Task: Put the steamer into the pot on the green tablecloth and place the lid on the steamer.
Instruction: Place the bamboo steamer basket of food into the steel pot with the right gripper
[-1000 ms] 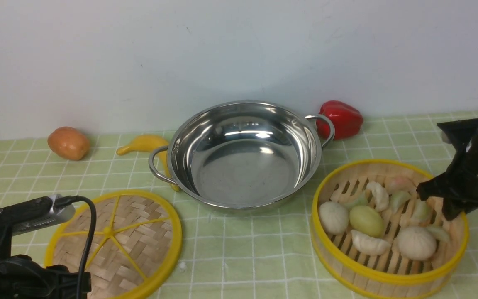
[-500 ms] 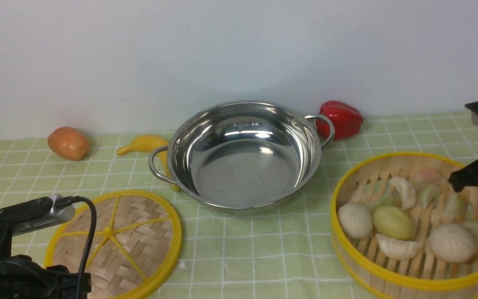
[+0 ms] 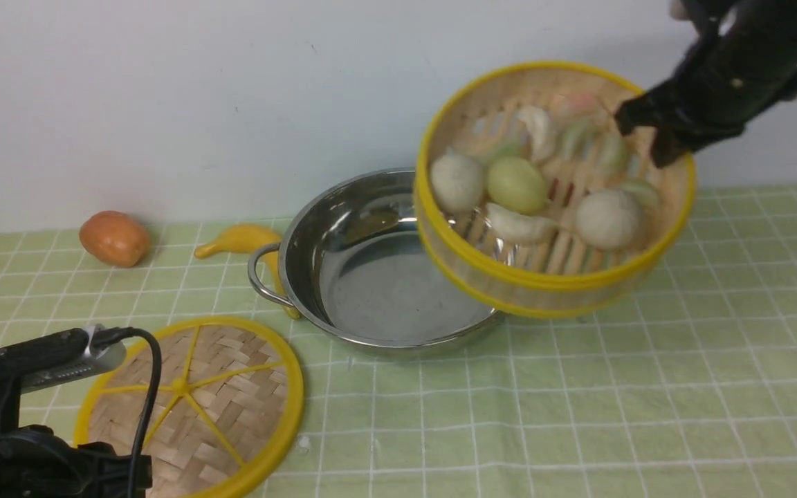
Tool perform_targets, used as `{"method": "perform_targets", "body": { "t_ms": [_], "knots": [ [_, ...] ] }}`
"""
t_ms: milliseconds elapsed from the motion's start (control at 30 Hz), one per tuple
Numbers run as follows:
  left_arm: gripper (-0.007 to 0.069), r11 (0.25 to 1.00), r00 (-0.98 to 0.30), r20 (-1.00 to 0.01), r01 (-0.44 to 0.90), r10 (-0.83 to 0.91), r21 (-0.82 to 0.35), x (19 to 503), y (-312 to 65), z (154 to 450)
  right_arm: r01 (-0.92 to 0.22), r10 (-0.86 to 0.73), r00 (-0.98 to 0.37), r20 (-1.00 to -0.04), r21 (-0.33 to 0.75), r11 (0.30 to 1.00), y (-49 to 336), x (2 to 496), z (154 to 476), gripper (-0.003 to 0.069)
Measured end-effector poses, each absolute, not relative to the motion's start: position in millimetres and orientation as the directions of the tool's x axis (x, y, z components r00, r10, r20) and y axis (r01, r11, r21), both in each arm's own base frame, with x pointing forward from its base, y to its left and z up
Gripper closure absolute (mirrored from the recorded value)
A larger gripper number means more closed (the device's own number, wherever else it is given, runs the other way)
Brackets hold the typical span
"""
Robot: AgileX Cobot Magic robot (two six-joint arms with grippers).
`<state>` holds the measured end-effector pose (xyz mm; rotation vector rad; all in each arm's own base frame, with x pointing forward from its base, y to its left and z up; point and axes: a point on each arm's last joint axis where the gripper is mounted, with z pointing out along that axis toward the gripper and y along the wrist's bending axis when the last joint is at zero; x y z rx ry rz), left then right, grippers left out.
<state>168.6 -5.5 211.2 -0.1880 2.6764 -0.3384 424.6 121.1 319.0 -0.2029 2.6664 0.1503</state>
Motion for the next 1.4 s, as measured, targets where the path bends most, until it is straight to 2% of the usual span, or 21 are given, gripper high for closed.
{"method": "perform_targets", "body": {
  "t_ms": [100, 133, 200, 333, 433, 933, 1233, 1400],
  "knots": [
    [0.0382, 0.961, -0.897, -0.403, -0.078, -0.184, -0.265, 169, -6, 211, -0.195, -0.136, -0.880, -0.455, 0.085, 0.977, 141, 436, 309, 0.0606],
    [0.0382, 0.961, -0.897, -0.403, -0.078, -0.184, -0.265, 169, -6, 211, -0.226, -0.163, -0.877, -0.452, 0.089, 0.970, 161, 446, 296, 0.0606],
    [0.0382, 0.961, -0.897, -0.403, -0.078, -0.184, -0.265, 169, -6, 211, -0.249, -0.188, -0.881, -0.435, 0.087, 0.965, 178, 454, 278, 0.0606],
    [0.0382, 0.961, -0.897, -0.403, -0.078, -0.184, -0.265, 169, -6, 211, -0.286, -0.228, -0.881, -0.415, 0.082, 0.955, 204, 466, 252, 0.0606],
    [0.0382, 0.961, -0.897, -0.403, -0.078, -0.184, -0.265, 169, -6, 211, -0.303, -0.247, -0.875, -0.416, 0.073, 0.950, 214, 472, 245, 0.0603],
    [0.0382, 0.965, -0.899, -0.403, -0.072, -0.173, -0.253, 168, -5, 211, -0.290, -0.200, -0.865, -0.460, 0.133, 0.948, 224, 485, 239, 0.0602],
    [0.0382, 0.966, -0.899, -0.403, -0.070, -0.170, -0.250, 168, -5, 211, -0.294, -0.186, -0.841, -0.509, 0.141, 0.945, 225, 488, 251, 0.0602],
    [0.0382, 0.966, -0.899, -0.403, -0.070, -0.170, -0.250, 168, -5, 211, -0.290, -0.190, -0.853, -0.486, 0.138, 0.947, 226, 492, 234, 0.0602]
  ]
}}
